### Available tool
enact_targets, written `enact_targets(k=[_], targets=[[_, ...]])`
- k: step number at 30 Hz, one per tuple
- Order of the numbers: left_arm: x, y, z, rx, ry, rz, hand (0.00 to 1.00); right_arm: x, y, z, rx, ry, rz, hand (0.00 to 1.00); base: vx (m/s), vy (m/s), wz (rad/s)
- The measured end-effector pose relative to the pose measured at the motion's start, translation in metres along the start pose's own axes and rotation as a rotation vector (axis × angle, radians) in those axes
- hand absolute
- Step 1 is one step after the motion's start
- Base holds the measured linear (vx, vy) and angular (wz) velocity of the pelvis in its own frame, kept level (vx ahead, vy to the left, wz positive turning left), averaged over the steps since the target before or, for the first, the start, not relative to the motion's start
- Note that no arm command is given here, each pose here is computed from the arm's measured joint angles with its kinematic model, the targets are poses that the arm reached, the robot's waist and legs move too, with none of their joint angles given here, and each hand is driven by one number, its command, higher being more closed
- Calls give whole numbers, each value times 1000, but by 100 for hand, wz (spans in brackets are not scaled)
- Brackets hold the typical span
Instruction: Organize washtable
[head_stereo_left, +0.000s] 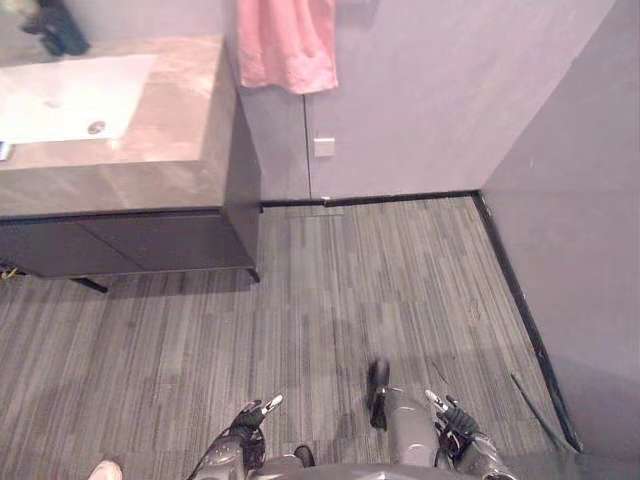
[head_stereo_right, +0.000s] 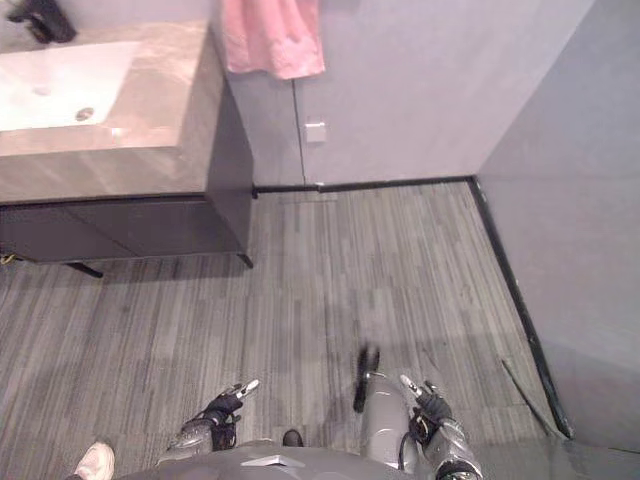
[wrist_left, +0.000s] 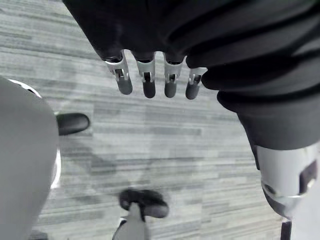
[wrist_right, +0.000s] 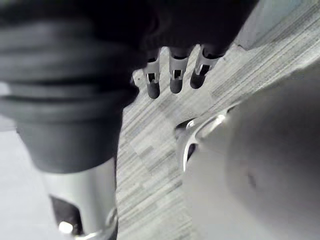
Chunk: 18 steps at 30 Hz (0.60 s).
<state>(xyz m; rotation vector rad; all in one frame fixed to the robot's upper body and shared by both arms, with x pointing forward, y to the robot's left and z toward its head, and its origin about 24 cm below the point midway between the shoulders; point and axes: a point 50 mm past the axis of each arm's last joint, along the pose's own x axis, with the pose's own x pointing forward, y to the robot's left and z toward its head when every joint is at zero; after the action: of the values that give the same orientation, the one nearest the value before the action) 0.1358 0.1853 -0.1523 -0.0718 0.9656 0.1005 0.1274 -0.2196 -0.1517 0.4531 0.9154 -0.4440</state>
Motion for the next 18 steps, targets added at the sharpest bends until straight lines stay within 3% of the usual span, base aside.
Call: enact_targets(k=[3,8,11,18], targets=[[0,-5,-1,-7,0,-13,0,-2,-14,1,-11,5,-37,0,389,-424,14],[-1,-12,-2,-25,-7,-28,0,0,-6,9,-92,-3,-4,0,283,-352,-8],[0,-11,7,-35,-54,-23,0,5,4,29,-166,-52,32,0,69,-92,-25],[-5,4,-5,-163,-39,65,0,8,4,43,-89,-93,3,0,-225,-60,-18]])
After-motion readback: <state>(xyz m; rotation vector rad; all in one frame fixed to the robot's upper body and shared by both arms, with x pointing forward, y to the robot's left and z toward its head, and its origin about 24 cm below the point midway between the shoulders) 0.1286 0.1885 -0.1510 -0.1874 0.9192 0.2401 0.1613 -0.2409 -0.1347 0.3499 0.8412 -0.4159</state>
